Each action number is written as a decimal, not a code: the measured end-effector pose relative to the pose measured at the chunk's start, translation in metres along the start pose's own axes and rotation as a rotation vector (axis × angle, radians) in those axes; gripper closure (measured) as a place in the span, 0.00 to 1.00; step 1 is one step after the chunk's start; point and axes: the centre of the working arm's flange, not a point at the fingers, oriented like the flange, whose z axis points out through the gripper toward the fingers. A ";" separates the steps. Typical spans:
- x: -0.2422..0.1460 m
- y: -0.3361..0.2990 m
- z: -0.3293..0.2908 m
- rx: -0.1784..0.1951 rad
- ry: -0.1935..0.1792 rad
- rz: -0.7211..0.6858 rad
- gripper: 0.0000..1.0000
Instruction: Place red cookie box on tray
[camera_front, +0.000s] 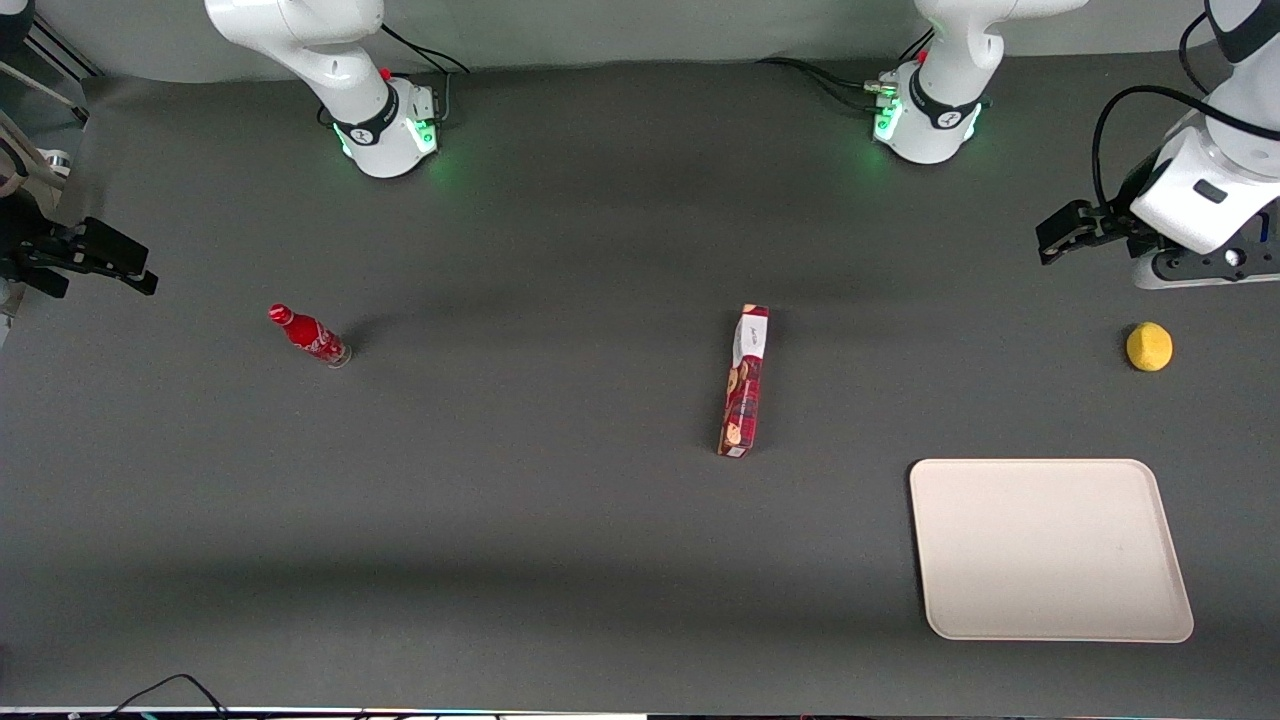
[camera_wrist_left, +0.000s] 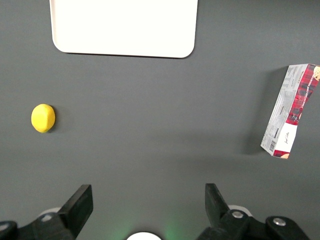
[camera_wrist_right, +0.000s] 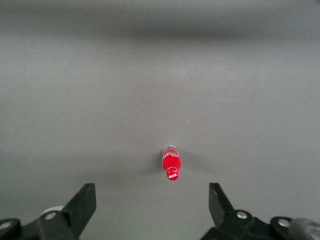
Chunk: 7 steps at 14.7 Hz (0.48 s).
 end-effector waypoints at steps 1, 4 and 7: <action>-0.001 0.000 -0.004 0.000 -0.001 0.000 0.00; -0.003 0.003 -0.012 -0.032 -0.008 0.002 0.00; 0.000 0.006 -0.008 -0.052 -0.019 0.002 0.00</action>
